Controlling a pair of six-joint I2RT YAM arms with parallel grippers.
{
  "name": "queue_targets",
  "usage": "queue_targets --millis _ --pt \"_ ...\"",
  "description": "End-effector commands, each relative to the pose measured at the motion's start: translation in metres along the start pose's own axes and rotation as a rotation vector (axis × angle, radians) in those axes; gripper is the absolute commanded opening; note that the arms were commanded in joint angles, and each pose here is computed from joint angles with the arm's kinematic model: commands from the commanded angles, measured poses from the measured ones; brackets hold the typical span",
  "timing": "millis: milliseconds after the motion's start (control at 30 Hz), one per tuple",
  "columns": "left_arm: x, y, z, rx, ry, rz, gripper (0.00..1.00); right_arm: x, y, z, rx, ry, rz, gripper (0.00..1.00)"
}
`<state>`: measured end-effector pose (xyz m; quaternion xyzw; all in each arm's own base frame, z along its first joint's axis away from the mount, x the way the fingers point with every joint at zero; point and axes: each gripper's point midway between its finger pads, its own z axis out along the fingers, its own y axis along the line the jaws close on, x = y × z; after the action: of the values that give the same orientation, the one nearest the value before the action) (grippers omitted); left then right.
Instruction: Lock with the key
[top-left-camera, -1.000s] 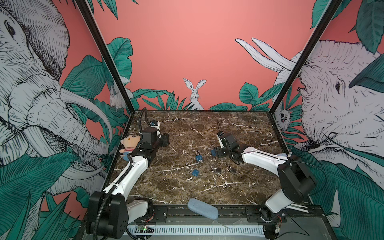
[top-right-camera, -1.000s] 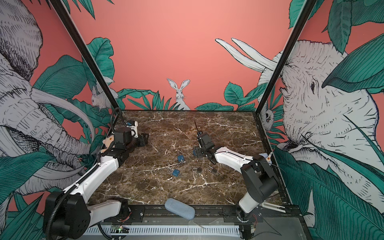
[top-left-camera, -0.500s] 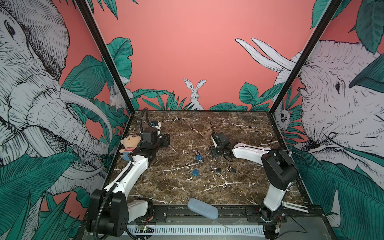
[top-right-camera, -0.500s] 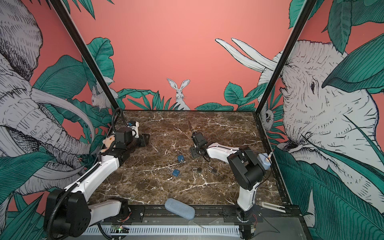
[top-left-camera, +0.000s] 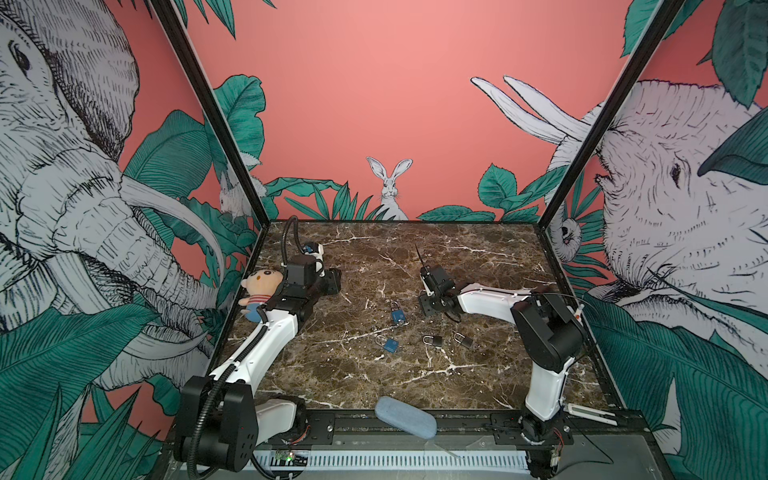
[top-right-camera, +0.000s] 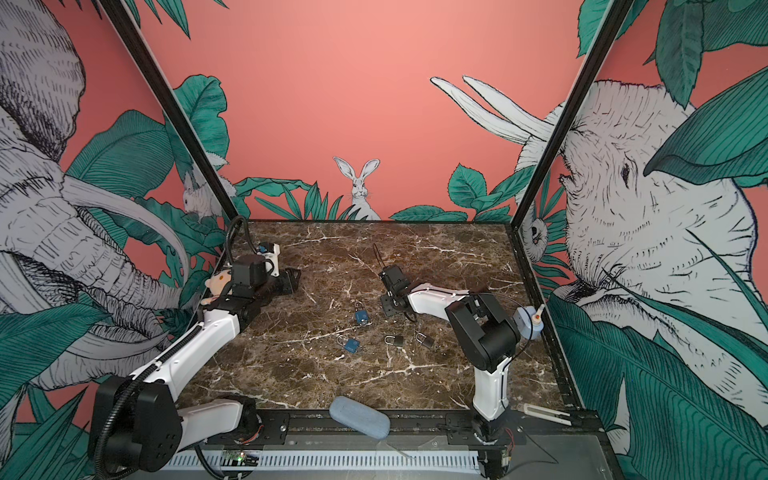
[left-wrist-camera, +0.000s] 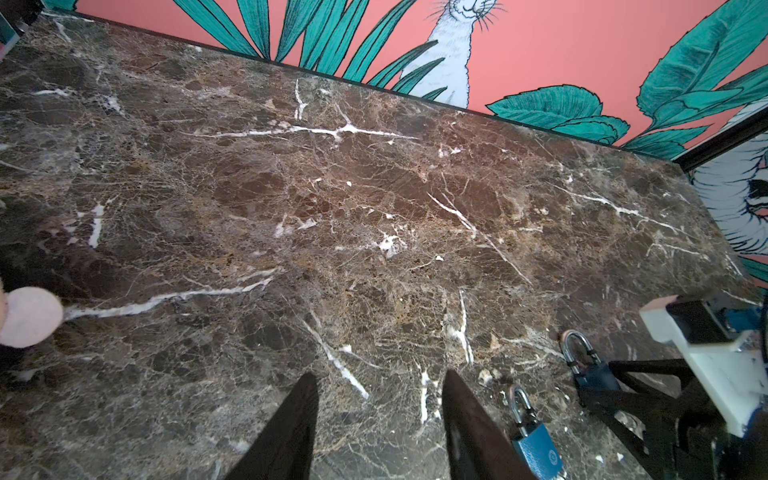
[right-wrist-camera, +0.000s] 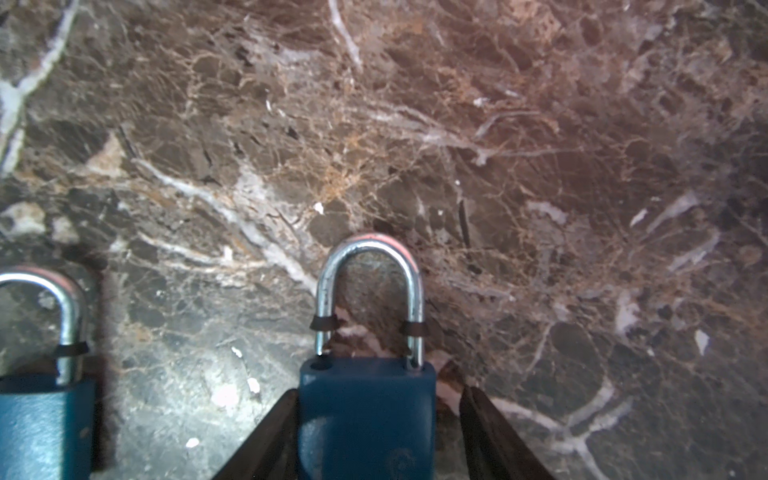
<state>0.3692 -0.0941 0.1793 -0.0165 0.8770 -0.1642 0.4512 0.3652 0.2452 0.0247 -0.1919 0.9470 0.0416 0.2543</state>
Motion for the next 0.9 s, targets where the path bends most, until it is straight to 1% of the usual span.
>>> queue_targets --millis 0,67,100,200,333,433,567,867 --pt "-0.005 -0.002 -0.001 0.001 -0.007 -0.011 0.50 0.004 -0.002 0.005 0.028 0.018 -0.013 0.60" --pt "-0.005 -0.002 0.000 0.001 -0.006 -0.011 0.50 0.007 -0.002 0.006 0.030 0.028 -0.016 0.57" --pt "-0.005 -0.002 0.000 0.001 -0.007 -0.010 0.50 0.007 -0.002 0.007 0.030 0.031 -0.017 0.55" --pt "-0.005 -0.002 0.001 0.002 -0.003 -0.011 0.50 0.009 -0.002 0.008 0.032 0.042 -0.020 0.45" --pt "-0.005 -0.003 0.002 0.002 0.000 -0.011 0.49 0.008 -0.001 0.006 0.028 0.038 -0.027 0.29" --pt "-0.005 -0.004 0.002 0.005 0.006 -0.007 0.48 0.002 0.001 0.000 0.017 0.018 -0.031 0.23" --pt "-0.005 -0.009 0.002 0.021 0.017 0.005 0.45 -0.012 0.003 -0.015 0.003 -0.030 -0.034 0.20" --pt "0.000 -0.033 0.009 0.082 0.052 0.043 0.43 -0.037 0.010 -0.052 -0.057 -0.124 -0.036 0.19"
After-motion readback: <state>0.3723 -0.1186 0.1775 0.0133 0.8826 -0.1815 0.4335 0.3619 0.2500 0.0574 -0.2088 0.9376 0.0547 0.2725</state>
